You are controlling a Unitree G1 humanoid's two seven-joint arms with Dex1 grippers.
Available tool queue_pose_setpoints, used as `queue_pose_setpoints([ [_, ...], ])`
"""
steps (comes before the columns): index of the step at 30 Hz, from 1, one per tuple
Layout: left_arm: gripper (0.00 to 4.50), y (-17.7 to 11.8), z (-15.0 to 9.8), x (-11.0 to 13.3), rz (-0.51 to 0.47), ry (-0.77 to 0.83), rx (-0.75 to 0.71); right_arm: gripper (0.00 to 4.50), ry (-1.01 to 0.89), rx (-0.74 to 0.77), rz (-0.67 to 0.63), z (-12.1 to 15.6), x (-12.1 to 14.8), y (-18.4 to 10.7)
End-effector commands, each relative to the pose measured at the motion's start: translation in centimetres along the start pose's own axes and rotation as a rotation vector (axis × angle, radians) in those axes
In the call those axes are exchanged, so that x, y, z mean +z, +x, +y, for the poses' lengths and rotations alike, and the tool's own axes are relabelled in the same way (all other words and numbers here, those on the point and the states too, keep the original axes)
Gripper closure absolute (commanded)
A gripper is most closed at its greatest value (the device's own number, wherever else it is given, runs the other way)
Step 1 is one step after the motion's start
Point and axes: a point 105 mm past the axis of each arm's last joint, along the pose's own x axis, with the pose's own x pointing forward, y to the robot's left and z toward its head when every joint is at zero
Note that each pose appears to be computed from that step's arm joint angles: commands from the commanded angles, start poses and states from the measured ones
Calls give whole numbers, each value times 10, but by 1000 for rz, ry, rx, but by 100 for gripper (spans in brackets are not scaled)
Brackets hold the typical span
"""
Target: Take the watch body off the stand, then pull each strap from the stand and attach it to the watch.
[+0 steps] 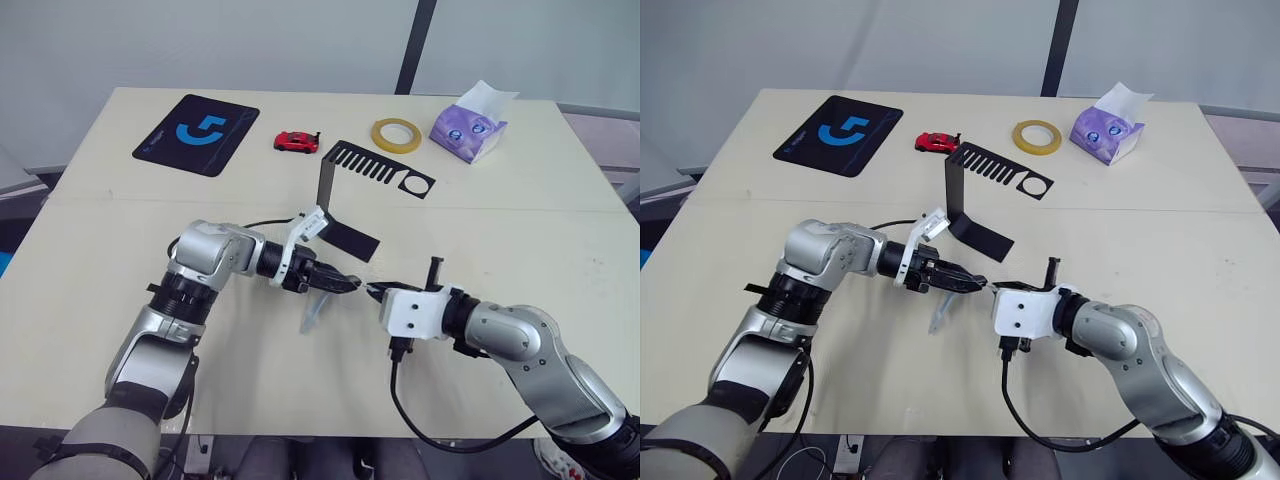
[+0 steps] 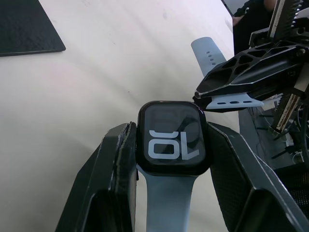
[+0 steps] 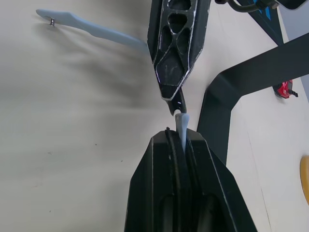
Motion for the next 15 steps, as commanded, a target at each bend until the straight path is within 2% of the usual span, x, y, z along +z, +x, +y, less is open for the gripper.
queue_pose_setpoints([
  [1,278,0,-8,13,-23,47,-26,450,-32,-46,-9,-9,4,-6],
  [15,278,2,-12,12,-21,46,-40,450,-31,-68,-9,-13,3,-3],
])
